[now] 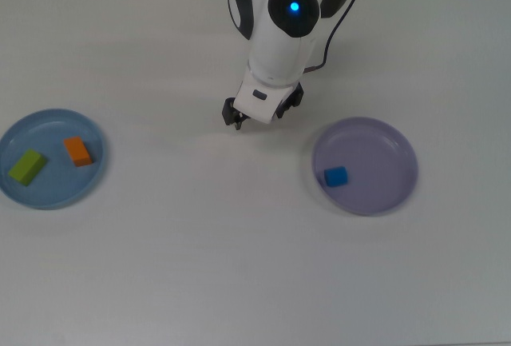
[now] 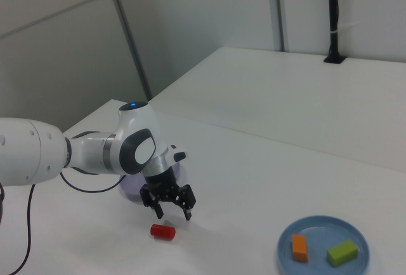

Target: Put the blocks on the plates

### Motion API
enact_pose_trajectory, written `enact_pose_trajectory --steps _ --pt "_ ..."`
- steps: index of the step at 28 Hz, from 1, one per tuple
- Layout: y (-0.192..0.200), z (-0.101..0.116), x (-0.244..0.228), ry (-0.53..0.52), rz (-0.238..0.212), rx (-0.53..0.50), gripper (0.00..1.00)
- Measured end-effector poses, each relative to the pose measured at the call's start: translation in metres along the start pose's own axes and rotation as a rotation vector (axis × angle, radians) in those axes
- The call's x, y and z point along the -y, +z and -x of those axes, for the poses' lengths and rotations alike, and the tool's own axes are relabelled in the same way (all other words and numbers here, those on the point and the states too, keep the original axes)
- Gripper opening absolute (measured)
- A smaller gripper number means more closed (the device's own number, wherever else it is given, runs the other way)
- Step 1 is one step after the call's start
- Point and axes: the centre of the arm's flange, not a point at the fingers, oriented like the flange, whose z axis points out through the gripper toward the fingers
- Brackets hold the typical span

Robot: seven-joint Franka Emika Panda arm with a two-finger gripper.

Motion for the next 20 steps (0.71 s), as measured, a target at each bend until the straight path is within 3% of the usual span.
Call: enact_pose_trajectory --steps 4,20 --pt "0.004 0.002 0.010 -0.017 -0.002 0.010 1.00" --pt "-0.002 0.031 0.020 -0.036 -0.004 0.152 1.00"
